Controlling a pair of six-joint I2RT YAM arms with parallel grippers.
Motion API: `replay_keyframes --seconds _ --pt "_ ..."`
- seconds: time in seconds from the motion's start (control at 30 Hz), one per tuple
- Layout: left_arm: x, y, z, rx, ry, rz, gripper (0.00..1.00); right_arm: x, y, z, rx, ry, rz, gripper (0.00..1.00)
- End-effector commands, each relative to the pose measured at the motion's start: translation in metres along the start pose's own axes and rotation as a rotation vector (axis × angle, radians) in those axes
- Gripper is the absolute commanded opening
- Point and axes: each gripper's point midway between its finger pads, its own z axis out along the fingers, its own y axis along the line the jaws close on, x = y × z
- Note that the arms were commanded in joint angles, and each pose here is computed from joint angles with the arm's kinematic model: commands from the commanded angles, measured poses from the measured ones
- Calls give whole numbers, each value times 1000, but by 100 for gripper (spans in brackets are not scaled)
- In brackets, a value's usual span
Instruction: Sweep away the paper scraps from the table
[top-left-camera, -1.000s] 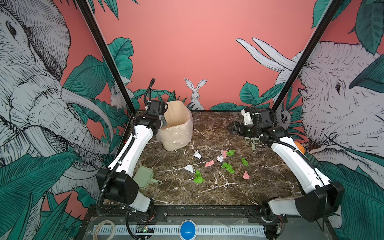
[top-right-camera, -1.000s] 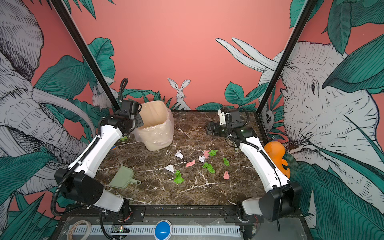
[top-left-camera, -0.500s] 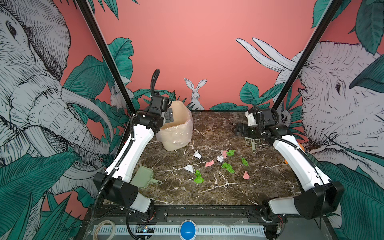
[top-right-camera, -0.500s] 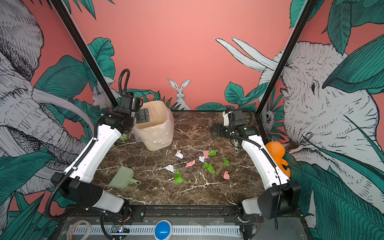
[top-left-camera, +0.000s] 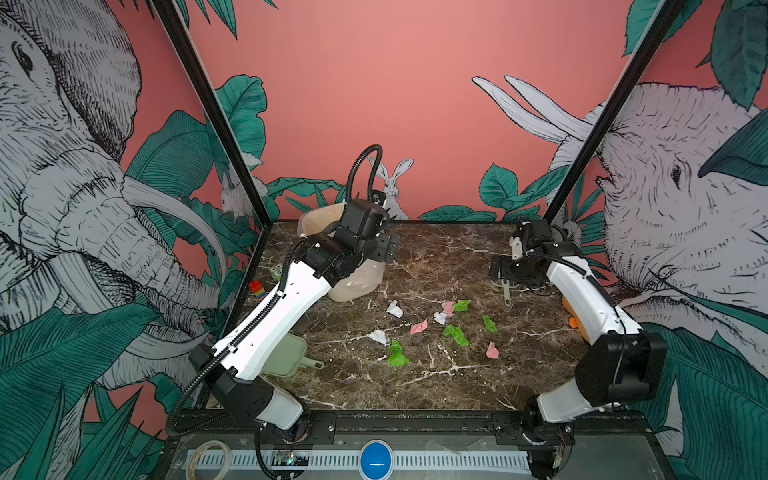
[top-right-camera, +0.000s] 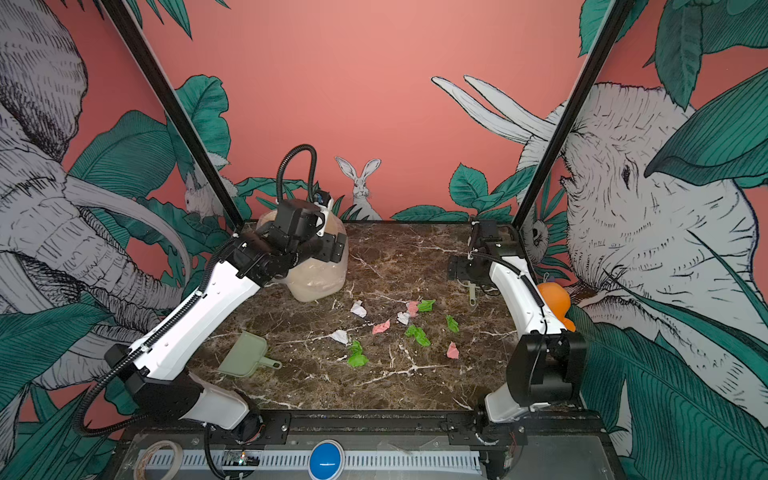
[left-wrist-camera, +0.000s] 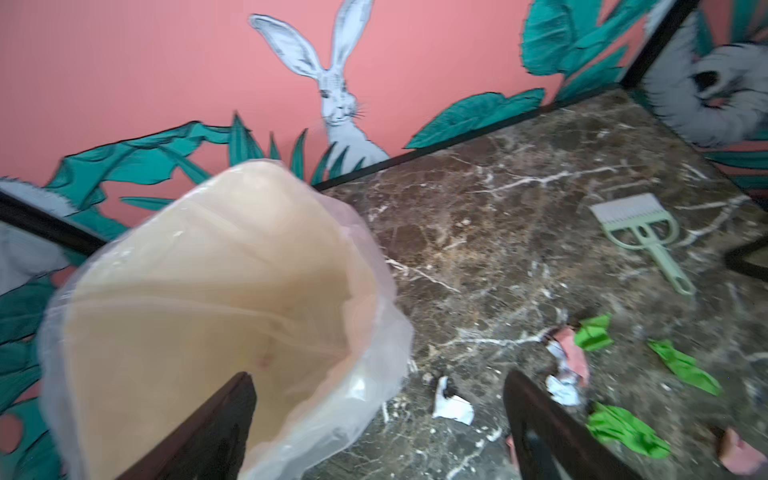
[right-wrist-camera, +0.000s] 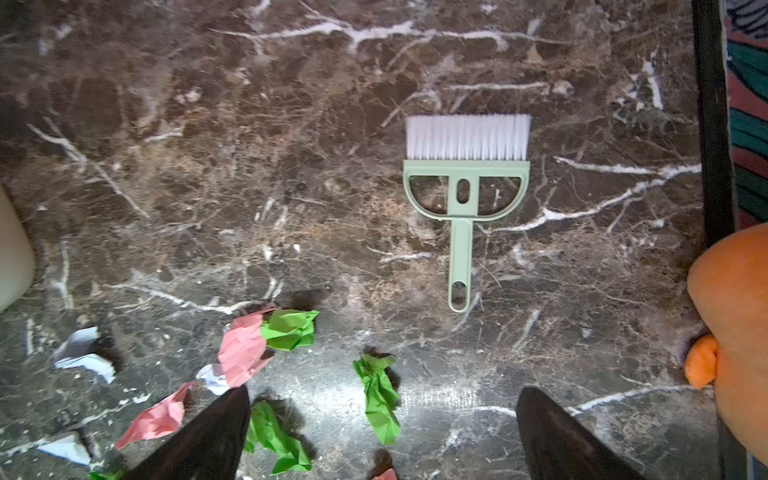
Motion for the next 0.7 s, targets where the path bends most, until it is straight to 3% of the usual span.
replay_keyframes --seconds 0.0,0.3,0.67 --pt "3 -26 -9 126 -31 -22 93 -6 -10 6 18 23 -7 99" --pt "47 -85 -8 308 22 54 92 -8 -24 53 25 132 -21 99" --pt "137 -92 -6 387 132 -8 90 10 -35 104 56 268 -19 82"
